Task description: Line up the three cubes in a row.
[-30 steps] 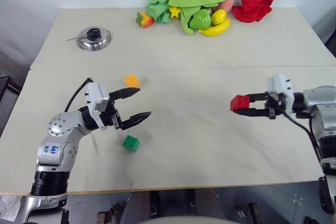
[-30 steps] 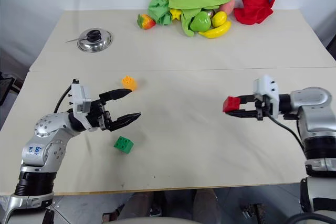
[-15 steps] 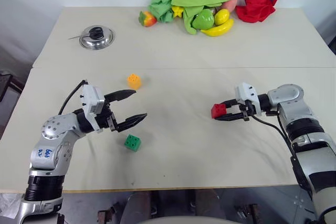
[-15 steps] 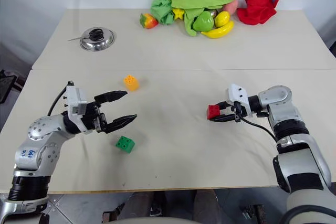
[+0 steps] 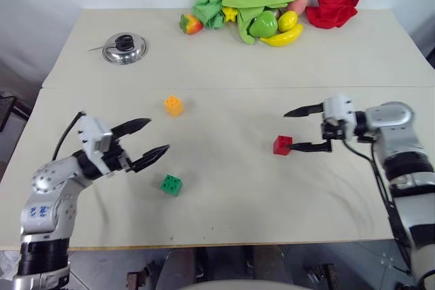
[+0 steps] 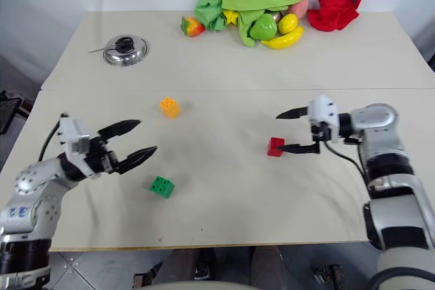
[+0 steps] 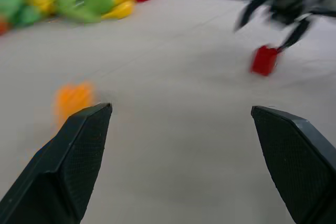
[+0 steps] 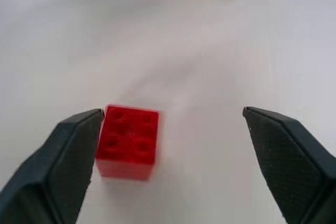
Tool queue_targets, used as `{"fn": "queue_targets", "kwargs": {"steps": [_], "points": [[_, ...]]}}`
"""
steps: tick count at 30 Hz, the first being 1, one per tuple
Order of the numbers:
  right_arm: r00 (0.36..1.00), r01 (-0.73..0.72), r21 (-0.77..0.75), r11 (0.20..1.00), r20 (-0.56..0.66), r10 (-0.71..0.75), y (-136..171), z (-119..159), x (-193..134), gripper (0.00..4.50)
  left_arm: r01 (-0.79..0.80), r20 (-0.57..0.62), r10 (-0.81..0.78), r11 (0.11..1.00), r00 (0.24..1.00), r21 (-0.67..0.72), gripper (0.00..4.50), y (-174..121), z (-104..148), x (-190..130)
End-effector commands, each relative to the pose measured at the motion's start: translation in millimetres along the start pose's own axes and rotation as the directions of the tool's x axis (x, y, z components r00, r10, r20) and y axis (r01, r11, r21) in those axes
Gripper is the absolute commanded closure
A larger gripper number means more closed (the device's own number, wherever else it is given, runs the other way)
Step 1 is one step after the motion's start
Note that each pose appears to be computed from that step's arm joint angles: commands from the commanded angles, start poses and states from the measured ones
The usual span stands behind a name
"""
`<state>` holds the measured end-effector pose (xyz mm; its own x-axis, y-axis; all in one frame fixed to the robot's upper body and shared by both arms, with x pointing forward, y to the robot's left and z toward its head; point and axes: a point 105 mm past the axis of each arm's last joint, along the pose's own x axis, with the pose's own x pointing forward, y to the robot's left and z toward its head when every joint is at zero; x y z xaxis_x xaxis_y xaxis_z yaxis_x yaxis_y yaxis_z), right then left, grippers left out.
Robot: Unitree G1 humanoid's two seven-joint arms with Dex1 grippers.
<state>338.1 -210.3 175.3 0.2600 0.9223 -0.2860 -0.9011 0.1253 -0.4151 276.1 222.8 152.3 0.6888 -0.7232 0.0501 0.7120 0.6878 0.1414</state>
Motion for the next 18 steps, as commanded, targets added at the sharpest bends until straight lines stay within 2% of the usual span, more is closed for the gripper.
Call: {"fn": "queue_targets", "kwargs": {"steps": [1,4,6,7,10,13,16,18], "points": [[0.989,0.028,-0.006,1.0,0.148,-0.027,6.4,27.7,-18.2,0.03,-0.149,0.011,0.149,0.989,0.989,0.007,0.0,15.7,-1.8,-35.7],[0.965,0.131,0.05,0.99,0.223,-0.139,12.6,37.2,-26.0,0.03,-0.219,-0.032,0.219,0.976,0.975,-0.016,0.0,18.2,-13.7,-62.2],[0.947,0.18,0.069,0.981,0.256,-0.192,23.2,41.0,-28.5,0.03,-0.21,-0.052,0.208,0.977,0.977,-0.034,0.0,11.5,-17.9,-74.7],[0.949,0.179,0.079,0.981,0.25,-0.193,29.1,40.6,-28.4,0.03,-0.192,-0.051,0.19,0.981,0.98,-0.037,0.0,7.9,-17.8,-77.1],[0.962,0.113,0.146,0.983,0.23,-0.145,68.4,30.2,-23.6,0.03,-0.089,-0.154,0.081,0.995,0.985,-0.046,0.0,-4.3,-22.9,-93.5],[0.965,0.071,0.167,0.983,0.237,-0.11,91.6,24.9,-17.6,0.03,-0.015,-0.237,0.002,0.999,0.971,-0.052,0.0,-5.6,-27.4,-105.8],[0.943,0.052,0.141,0.989,0.319,-0.095,101.5,29.3,-12.3,0.03,0.051,-0.292,-0.059,0.998,0.955,-0.034,0.0,-3.7,-29.2,-110.4],[0.945,0.034,0.123,0.992,0.318,-0.072,106.0,26.7,-8.8,0.03,0.111,-0.297,-0.108,0.994,0.949,-0.008,0.0,-4.5,-25.6,-104.0]]}}
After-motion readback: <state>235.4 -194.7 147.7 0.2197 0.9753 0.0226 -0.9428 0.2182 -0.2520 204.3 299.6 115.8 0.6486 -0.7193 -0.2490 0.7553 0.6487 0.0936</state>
